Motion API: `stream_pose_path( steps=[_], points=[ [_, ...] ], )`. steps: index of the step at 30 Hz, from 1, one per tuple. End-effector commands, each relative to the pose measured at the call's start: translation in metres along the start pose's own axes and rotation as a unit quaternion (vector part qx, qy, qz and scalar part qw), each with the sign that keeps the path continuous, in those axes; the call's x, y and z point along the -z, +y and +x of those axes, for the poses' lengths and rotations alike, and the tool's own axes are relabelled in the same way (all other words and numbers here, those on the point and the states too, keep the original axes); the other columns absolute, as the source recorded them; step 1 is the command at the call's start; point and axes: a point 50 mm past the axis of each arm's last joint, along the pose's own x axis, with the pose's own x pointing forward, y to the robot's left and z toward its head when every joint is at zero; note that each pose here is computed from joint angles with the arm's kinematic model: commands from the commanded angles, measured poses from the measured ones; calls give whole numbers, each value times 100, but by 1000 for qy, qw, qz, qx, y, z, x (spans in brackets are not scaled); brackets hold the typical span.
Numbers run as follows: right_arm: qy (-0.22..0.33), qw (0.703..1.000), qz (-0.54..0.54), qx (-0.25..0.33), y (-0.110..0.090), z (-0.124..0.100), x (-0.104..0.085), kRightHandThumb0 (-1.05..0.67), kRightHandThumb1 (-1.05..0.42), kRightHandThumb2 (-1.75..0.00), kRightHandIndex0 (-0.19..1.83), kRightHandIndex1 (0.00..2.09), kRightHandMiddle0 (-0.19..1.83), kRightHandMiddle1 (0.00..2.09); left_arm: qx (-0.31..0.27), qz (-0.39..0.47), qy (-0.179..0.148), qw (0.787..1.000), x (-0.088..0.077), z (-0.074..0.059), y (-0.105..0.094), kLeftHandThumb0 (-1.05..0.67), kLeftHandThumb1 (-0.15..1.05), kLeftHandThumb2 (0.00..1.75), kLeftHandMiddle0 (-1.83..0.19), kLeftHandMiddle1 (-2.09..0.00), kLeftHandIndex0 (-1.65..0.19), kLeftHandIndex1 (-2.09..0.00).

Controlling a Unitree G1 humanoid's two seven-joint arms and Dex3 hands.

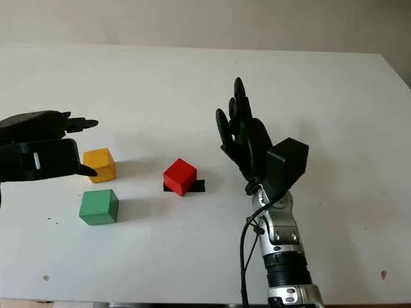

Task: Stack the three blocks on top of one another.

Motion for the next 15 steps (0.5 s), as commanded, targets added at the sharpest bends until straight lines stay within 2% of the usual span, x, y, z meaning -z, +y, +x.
stream_pose_path(
  steps=[1, 15],
  points=[
    [-2, 1000, 0, 2, -3, 0, -1, -72, -105, -48, -19, 0, -19, 0, -2, 8, 0, 1000, -2, -1, -2, -82, 95, 5, 1, -5, -29, -8],
    [0, 1000, -4, 2, -4, -2, -1, -71, -105, -49, -19, 0, -19, 0, 2, 26, 12, 1000, -6, 3, -17, -76, 93, 6, 0, -6, -39, -11]
  ],
)
